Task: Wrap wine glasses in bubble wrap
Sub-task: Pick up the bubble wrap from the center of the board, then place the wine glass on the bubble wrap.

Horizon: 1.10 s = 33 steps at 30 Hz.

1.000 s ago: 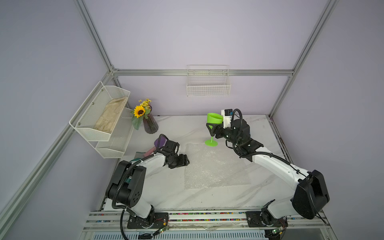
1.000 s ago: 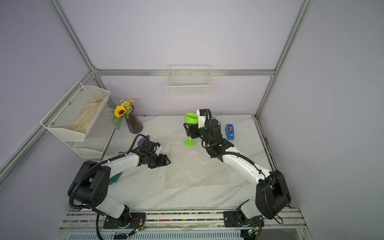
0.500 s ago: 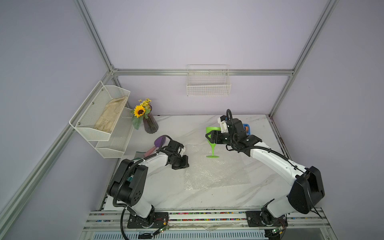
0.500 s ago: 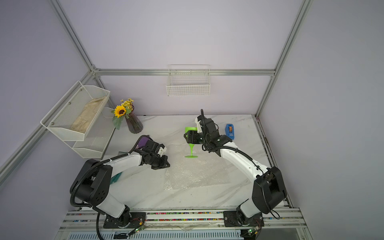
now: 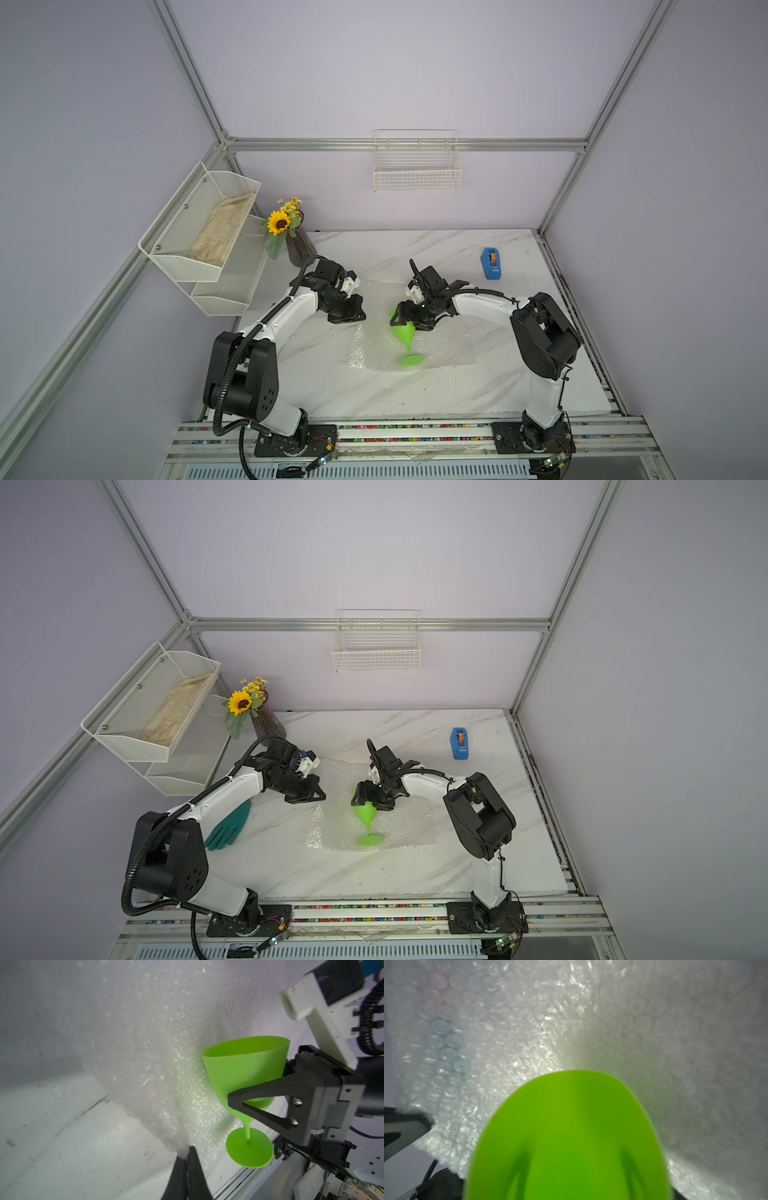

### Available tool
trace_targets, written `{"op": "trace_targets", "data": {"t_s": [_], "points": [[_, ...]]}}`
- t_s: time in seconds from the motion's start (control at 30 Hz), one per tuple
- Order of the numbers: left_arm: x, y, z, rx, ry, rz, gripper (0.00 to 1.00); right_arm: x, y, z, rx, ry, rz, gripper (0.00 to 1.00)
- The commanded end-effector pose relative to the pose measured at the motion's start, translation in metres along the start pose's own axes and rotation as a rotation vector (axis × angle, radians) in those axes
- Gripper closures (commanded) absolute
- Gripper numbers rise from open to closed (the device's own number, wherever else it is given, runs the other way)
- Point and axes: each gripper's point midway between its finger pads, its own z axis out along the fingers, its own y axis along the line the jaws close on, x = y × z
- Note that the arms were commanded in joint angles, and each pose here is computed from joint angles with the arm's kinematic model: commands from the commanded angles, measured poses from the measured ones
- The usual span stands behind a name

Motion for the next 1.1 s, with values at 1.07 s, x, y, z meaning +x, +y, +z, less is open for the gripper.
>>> {"op": "trace_targets", "data": {"t_s": [1.07], "points": [[-0.030,-0.028,-0.025,0.001,0.044,0.194,1.00,-0.047,0.021,-0.009,0.072,-0.096,-0.094,0.03]]}}
